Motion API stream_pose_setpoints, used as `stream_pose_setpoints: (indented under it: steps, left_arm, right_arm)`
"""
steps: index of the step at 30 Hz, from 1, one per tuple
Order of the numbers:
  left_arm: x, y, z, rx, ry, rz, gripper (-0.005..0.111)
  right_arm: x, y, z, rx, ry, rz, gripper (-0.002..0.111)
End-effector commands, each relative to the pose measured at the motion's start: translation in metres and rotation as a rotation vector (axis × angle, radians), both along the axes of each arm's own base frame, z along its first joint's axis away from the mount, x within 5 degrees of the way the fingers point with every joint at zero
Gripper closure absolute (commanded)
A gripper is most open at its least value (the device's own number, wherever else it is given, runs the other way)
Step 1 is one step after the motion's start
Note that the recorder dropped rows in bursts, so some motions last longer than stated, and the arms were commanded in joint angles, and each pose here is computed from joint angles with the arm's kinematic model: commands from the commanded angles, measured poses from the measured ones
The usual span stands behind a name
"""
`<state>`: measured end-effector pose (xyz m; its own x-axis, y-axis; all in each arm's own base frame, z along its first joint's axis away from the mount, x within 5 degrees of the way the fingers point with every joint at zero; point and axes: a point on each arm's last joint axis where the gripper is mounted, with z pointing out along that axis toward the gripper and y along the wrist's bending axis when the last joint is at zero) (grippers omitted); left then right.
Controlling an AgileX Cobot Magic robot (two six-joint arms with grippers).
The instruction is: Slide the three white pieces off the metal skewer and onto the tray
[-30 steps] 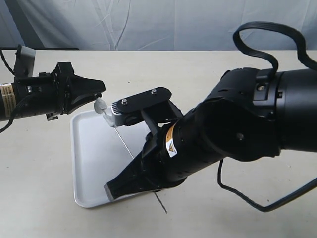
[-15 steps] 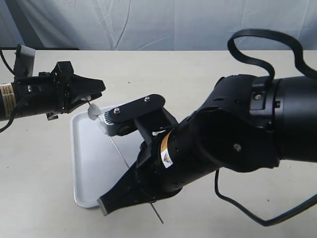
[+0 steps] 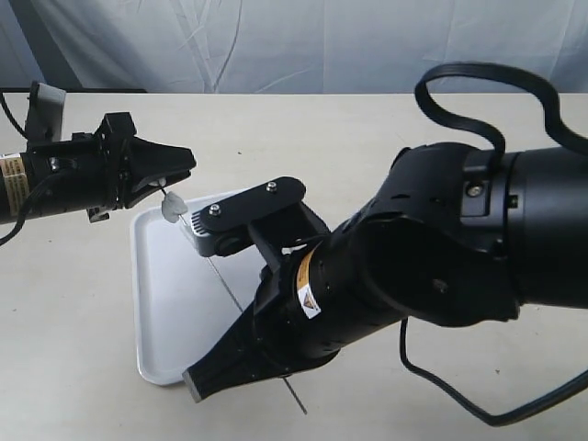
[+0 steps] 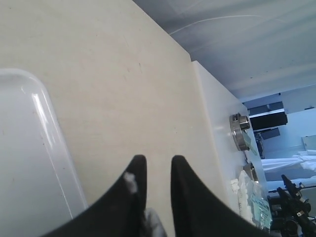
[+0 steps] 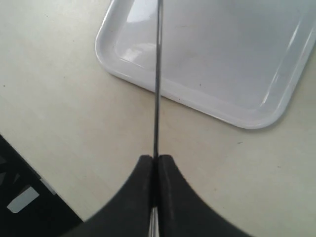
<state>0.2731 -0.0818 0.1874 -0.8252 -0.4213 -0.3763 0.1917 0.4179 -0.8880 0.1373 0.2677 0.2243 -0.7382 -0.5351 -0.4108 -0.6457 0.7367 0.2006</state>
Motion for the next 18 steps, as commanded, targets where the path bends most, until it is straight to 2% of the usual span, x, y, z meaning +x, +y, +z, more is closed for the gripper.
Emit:
stream_pose_setpoints:
  steps: [1,8,18]
  left_arm:
    - [0.0001,-0.0019,0.0006,-0.011,-0.009,-0.018,0.089]
    - [-0.0021,-0.0044,0.0051,-0.058,-0.029,-0.051,0.089]
    - [-0.003,-0.0032,0.0013,-0.014,-0.019,-0.062,0.089]
  right_arm:
    - [0.0011,-0.0046,0.0007,-0.036,-0.034,-0.008,0.109]
    - [0.0048,-0.007,0.0007,-0.055,-0.063,-0.035,0.109]
    - [0.0053,-0.0099,-0.0003,-0.09,-0.066,-0.039,0.109]
